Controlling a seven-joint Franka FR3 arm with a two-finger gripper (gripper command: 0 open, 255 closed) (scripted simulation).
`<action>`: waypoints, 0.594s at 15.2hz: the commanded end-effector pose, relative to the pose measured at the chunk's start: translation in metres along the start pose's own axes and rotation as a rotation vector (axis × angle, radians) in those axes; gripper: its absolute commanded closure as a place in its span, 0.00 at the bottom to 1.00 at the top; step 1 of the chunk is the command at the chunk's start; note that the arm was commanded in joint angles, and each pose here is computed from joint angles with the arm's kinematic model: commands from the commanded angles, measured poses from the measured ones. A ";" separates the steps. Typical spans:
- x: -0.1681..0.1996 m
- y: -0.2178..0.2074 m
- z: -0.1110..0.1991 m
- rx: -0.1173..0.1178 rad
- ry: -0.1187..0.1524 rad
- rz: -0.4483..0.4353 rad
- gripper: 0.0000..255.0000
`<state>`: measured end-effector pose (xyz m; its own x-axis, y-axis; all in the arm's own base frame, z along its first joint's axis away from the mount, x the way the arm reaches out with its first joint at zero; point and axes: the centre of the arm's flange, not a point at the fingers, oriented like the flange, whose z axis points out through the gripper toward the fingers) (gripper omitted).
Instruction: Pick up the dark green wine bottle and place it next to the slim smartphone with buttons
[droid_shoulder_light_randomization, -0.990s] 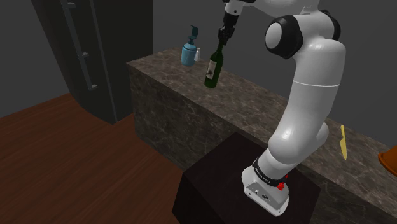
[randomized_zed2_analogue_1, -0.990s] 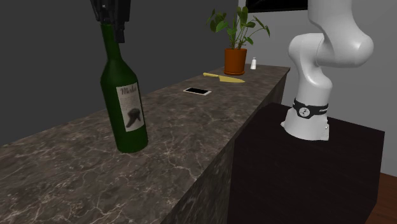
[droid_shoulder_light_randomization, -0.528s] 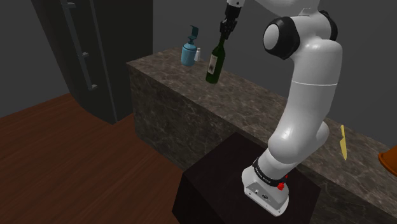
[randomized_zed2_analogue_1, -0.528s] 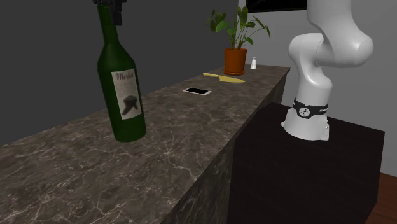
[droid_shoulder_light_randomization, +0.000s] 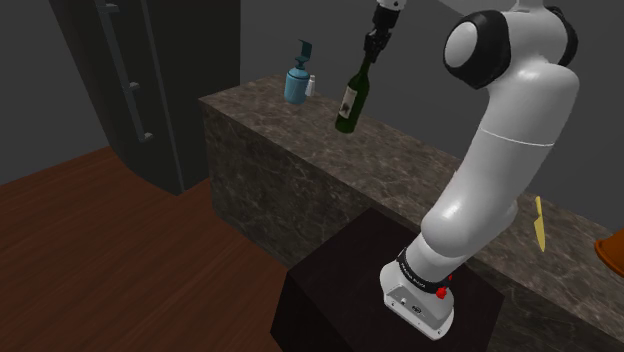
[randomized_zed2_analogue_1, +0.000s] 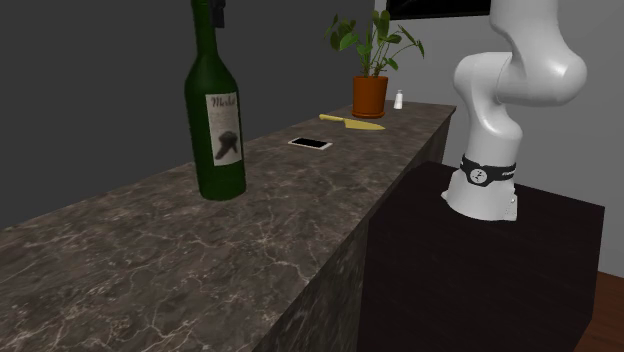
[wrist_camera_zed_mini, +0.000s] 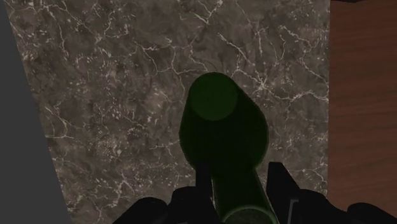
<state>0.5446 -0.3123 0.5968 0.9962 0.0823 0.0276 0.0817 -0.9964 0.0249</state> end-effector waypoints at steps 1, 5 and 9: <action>-0.027 0.006 0.003 0.001 0.001 -0.001 1.00; -0.079 0.015 0.002 0.001 0.001 -0.001 1.00; -0.131 0.025 0.000 0.001 0.001 -0.001 1.00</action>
<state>0.4298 -0.3443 0.5966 0.9963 0.0818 0.0280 0.0811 -0.9964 0.0243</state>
